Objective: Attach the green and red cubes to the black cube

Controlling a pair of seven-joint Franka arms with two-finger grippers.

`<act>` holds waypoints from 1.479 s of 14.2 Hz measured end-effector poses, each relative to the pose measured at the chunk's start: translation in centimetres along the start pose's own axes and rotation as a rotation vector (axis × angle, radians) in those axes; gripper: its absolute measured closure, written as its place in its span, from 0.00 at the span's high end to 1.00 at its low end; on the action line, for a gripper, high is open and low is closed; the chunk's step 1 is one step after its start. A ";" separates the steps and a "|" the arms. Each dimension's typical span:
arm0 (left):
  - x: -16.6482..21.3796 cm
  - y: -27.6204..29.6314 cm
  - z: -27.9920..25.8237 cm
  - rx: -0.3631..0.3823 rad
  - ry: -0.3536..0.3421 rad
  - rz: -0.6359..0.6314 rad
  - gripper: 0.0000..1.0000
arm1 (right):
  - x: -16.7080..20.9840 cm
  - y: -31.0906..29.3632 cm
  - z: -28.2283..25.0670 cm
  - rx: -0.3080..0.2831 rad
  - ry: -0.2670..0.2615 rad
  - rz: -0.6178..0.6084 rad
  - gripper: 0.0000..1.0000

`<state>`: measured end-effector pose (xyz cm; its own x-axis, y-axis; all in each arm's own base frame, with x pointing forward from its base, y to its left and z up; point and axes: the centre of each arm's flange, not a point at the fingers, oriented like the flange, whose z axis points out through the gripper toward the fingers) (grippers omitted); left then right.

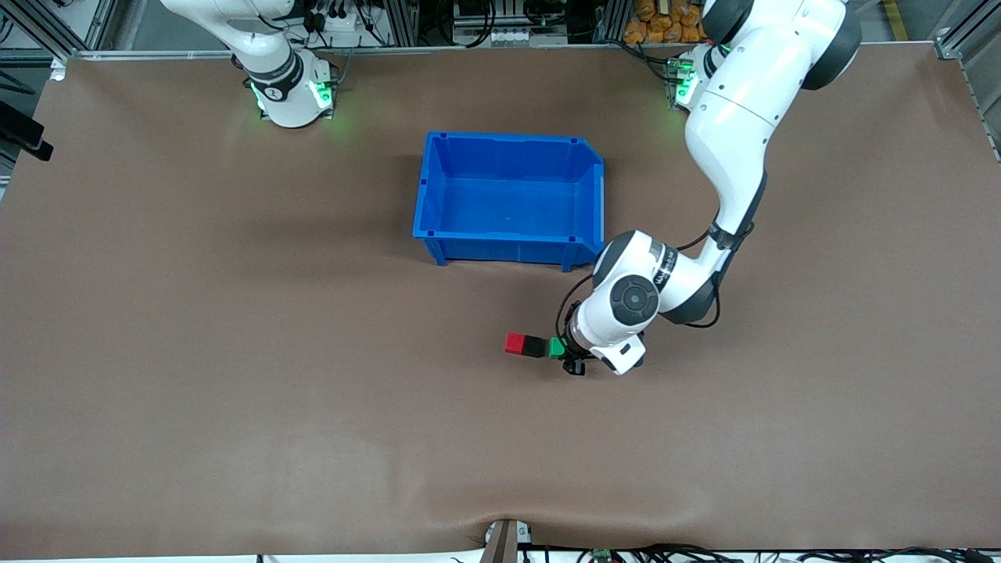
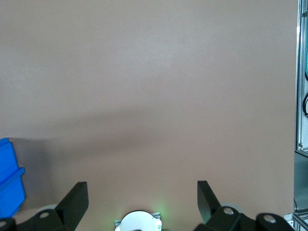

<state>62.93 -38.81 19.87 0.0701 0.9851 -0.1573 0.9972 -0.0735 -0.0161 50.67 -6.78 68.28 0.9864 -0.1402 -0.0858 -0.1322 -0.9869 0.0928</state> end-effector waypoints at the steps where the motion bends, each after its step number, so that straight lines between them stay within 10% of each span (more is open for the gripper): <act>1: -0.4 -0.2 0.2 -0.001 0.006 0.006 0.39 | 0.2 0.2 0.1 0.000 -0.002 0.004 1.00; 21: -6.2 -3.2 1.8 0.001 0.032 -0.072 0.39 | 0.1 -1.9 -1.0 0.074 0.020 -0.037 1.00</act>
<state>59.28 -44.97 19.15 -0.0005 0.9922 -0.1243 0.9996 -0.0029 -0.0273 51.12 -4.87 69.08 0.9924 -0.1031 -0.0676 -0.1022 -0.9946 0.0164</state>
